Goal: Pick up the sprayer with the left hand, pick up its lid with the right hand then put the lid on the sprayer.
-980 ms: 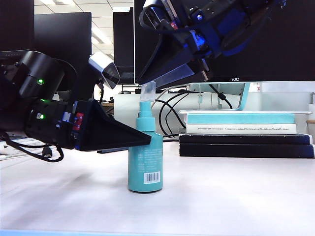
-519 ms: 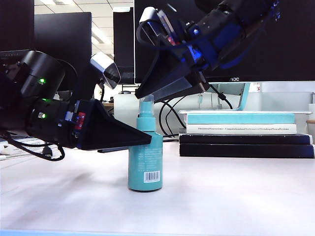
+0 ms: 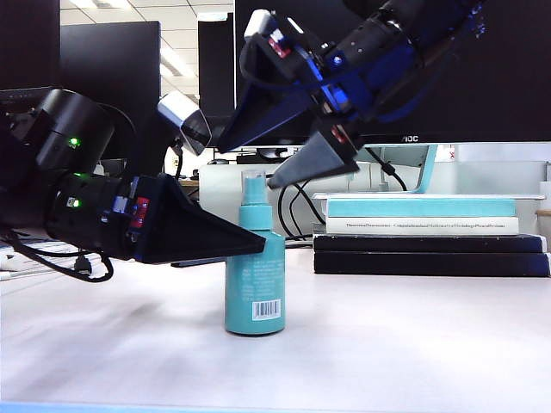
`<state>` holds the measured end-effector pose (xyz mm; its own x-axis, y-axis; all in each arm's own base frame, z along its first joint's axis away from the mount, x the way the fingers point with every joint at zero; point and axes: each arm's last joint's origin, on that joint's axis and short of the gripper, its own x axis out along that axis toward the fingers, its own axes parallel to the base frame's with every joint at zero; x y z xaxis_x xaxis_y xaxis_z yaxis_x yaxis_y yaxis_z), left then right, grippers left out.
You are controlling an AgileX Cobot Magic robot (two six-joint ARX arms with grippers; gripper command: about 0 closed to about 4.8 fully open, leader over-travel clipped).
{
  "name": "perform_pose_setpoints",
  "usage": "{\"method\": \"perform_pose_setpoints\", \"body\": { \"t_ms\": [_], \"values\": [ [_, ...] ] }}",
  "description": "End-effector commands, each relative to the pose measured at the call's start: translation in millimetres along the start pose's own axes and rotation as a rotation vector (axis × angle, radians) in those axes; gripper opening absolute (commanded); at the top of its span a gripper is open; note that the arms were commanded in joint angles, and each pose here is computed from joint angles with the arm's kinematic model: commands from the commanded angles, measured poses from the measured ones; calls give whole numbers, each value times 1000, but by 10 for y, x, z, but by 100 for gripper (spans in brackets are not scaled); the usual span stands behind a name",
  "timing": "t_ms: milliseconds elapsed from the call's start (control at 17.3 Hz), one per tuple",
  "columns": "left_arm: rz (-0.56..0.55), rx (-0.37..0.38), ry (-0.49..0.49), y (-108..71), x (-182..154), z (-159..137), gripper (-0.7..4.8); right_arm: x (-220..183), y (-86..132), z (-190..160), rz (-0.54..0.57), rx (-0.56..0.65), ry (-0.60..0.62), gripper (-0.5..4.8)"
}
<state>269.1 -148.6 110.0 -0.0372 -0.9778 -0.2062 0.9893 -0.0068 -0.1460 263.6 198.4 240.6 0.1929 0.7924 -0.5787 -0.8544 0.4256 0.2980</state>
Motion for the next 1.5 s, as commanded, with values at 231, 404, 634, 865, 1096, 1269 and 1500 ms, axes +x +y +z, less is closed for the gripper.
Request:
{"method": "perform_pose_setpoints", "body": {
  "t_ms": [231,404,634,865,1096,1269,1500],
  "values": [
    [141,17,68,41,1,-43,268,-166,34,90,-121,-50,-47,479],
    [161,16,76,47,0,-43,388,-410,106,164,-244,-77,-94,479],
    [174,8,38,59,-6,31,479,-648,127,161,-325,-65,-107,479],
    [274,57,28,11,-171,300,479,-986,57,138,-459,-26,-165,479],
    [410,48,152,-151,-599,495,479,-1443,0,-45,-610,82,-339,479],
    [484,51,208,-314,-788,633,479,-1666,29,-269,-680,146,-481,479],
    [886,38,326,-515,-987,872,479,-1660,163,-545,-675,157,-558,479]
  ]
}}
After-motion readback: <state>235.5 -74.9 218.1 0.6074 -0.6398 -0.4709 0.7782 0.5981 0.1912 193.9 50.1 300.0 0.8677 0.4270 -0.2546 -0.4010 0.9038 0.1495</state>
